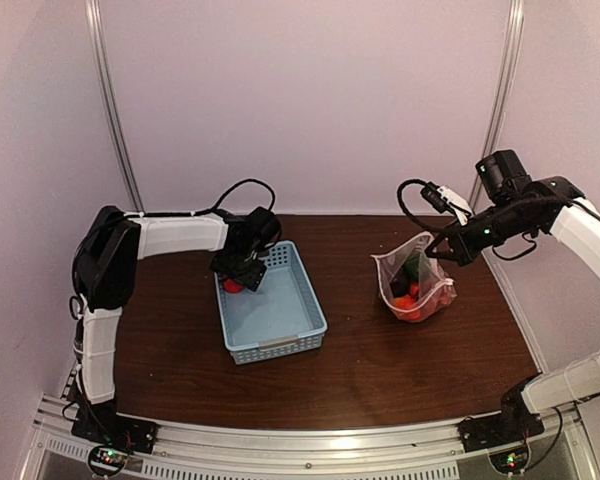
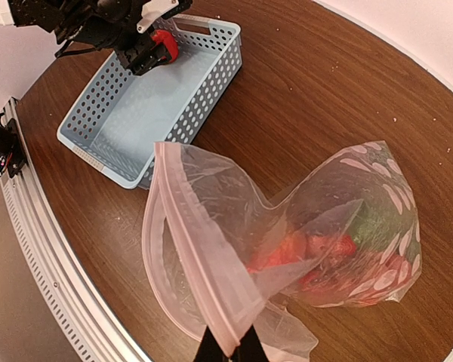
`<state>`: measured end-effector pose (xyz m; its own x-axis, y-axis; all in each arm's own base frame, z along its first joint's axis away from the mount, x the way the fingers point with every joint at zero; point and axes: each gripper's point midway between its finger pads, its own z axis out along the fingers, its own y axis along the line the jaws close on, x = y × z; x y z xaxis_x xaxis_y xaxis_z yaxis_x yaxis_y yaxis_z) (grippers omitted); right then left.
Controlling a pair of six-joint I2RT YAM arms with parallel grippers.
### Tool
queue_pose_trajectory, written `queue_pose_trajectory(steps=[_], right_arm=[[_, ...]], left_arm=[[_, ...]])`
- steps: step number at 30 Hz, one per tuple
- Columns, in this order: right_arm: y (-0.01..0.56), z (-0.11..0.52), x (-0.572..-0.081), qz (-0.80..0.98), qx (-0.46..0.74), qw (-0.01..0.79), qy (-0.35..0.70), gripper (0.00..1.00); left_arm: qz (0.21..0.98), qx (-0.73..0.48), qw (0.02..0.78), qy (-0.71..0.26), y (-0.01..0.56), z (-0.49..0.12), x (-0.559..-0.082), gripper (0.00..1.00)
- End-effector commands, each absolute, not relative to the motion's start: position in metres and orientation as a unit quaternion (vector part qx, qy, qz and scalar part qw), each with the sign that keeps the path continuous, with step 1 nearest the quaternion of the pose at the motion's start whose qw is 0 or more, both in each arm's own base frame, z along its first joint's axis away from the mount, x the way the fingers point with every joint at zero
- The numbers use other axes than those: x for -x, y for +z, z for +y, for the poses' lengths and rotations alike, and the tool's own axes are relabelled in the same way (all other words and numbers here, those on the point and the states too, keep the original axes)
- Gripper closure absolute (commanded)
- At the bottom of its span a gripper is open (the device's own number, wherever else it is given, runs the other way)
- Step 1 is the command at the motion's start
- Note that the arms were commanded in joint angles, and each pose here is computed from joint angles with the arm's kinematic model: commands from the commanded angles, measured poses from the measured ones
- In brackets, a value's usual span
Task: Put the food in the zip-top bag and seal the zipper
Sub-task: Pick up the fake fruit from the bin, then place the fake fruit in the zipper food storage bag.
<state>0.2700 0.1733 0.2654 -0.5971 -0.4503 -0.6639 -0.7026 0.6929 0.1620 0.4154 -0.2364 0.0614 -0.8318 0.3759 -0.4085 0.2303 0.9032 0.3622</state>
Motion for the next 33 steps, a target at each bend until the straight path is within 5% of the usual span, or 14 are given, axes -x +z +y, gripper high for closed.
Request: queue_pose_trajectory(steps=[1, 12, 19, 25, 33], right_arm=[[0.266, 0.174, -0.269, 0.866, 0.332, 0.308, 0.214, 1.00], [0.266, 0.175, -0.270, 0.866, 0.331, 0.306, 0.214, 1.00], [0.262, 0.174, -0.270, 0.868, 0.330, 0.305, 0.211, 1.00], [0.265, 0.174, -0.271, 0.868, 0.329, 0.306, 0.212, 1.00], [0.269, 0.175, -0.274, 0.869, 0.325, 0.305, 0.214, 1.00]], left_arm=[[0.946, -0.163, 0.235, 0.155, 0.053, -0.232, -0.429, 0.23], [0.951, -0.169, 0.222, 0.130, 0.061, -0.238, -0.423, 0.53], [0.938, -0.180, 0.291, 0.054, 0.146, -0.275, -0.400, 0.56], [0.890, -0.267, 0.348, -0.120, 0.229, -0.368, -0.346, 0.56], [0.715, -0.398, 0.380, -0.430, 0.341, -0.475, -0.239, 0.59]])
